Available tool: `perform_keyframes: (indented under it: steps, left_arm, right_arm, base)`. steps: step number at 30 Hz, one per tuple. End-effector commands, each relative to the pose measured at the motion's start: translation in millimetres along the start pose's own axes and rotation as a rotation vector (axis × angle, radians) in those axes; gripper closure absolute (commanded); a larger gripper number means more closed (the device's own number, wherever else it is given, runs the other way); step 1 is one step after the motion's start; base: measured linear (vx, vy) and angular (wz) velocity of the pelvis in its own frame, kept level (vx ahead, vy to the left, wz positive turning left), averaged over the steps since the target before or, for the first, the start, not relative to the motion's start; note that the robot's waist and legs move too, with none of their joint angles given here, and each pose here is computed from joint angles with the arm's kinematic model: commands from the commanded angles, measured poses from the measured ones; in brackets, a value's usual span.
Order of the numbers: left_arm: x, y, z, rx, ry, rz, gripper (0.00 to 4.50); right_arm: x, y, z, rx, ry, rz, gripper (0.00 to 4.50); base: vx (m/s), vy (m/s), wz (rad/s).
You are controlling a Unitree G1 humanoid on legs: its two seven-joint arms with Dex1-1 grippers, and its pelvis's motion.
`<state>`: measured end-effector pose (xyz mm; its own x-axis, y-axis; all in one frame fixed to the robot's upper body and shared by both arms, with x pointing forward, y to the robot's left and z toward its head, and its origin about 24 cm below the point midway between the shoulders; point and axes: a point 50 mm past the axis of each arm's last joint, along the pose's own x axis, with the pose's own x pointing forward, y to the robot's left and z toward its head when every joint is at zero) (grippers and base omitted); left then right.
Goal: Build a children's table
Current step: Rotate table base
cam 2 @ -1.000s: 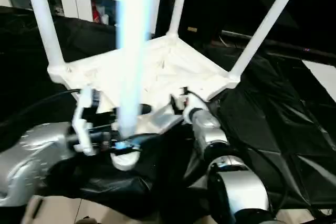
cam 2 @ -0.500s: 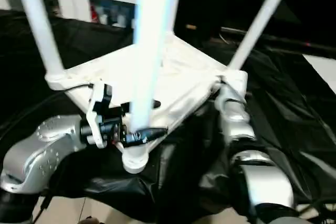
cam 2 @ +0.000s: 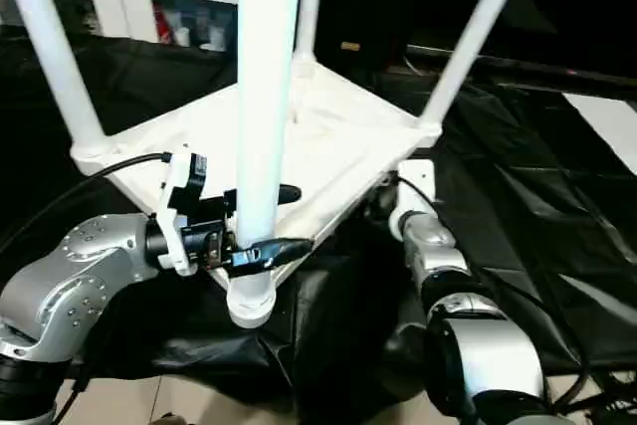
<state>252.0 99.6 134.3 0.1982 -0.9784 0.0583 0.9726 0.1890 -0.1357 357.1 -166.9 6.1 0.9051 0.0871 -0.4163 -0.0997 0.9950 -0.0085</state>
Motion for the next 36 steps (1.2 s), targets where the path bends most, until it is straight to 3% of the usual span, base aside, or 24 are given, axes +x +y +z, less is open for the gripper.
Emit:
perform_keyframes:
  steps: [1,4,7,13,26,31,36]
  left_arm:
    - [9,-8.1,2.3,0.003,-0.009,-0.057,0.0]
    - [12,-11.4,3.7,0.002,-0.023,-0.069,0.0]
    - [16,-10.1,6.9,0.001,-0.036,-0.063,0.0]
    - [20,-10.8,10.5,-0.004,-0.053,-0.077,0.0]
    - [47,-0.5,14.0,0.011,-0.085,-0.065,0.0]
    - [73,-1.7,17.8,0.012,-0.113,-0.107,0.0]
    - [83,4.9,16.7,0.022,-0.112,-0.065,0.0]
  right_arm:
    - [2.5,12.9,5.8,-0.02,-0.009,0.064,0.05]
    - [3.3,26.3,10.3,0.006,-0.036,0.161,0.05]
    - [2.5,52.2,12.0,-0.04,-0.057,0.326,0.05]
    - [1.0,72.9,14.7,-0.096,-0.084,0.425,0.05]
    - [-0.4,75.0,15.1,-0.083,-0.096,0.477,0.05]
    - [-3.8,88.6,12.5,-0.085,-0.104,0.576,0.05]
    - [-3.5,91.5,12.2,-0.096,-0.105,0.559,0.05]
  base:
    - [0.0,0.0,0.0]
    - [0.0,0.0,0.0]
    - [0.0,0.0,0.0]
    - [0.0,0.0,0.0]
    - [0.0,0.0,0.0]
    - [0.0,0.0,0.0]
    - [0.0,0.0,0.0]
